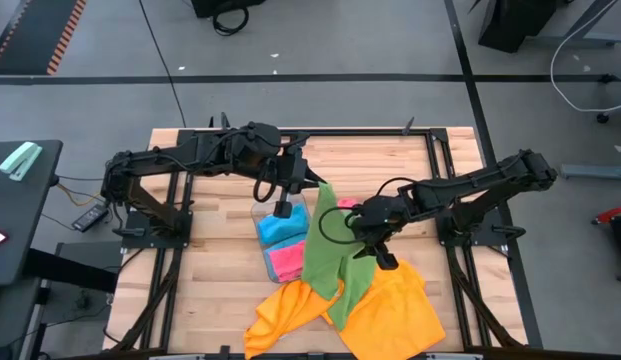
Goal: Fold microfiber towels
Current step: Fold the top green towel
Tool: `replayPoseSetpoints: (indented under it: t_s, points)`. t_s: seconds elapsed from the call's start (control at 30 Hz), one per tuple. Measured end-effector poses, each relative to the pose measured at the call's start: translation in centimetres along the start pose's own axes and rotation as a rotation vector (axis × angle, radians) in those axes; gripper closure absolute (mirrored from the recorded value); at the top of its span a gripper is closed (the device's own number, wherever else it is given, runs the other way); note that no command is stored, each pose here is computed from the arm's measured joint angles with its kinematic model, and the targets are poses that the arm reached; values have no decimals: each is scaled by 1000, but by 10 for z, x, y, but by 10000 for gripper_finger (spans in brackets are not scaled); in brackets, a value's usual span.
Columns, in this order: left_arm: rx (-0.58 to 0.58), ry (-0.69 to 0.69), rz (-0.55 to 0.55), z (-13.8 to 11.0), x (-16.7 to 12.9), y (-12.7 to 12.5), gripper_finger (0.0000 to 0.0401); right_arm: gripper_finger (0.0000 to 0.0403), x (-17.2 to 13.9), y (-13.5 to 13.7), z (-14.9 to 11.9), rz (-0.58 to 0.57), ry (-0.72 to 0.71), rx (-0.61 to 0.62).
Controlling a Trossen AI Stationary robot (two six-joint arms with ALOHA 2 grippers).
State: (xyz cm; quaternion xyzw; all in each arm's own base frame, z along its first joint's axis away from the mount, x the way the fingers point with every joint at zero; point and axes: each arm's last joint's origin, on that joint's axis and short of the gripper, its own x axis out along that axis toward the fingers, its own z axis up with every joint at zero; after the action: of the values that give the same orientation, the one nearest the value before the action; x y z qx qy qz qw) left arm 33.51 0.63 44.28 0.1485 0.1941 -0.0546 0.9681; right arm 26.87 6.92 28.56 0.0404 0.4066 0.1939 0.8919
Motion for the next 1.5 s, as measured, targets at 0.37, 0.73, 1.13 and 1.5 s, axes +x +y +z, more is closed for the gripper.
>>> replayPoseSetpoints:
  t_s: [0.37, 0.73, 1.13, 1.5]
  points:
    - [0, 4, -3, 0, 0, 0, 392, 336, -1, -1, -9, -7, 88, 4]
    - [2, 5, -9, 0, 0, -2, 378, 362, -1, -1, -10, -9, 102, -4]
    - [-24, 136, -199, -18, 11, -12, 364, 362, -56, 2, 4, -36, 220, 82]
    - [-5, 110, -251, -12, 11, -25, 385, 334, -45, -22, 0, -134, 160, 100]
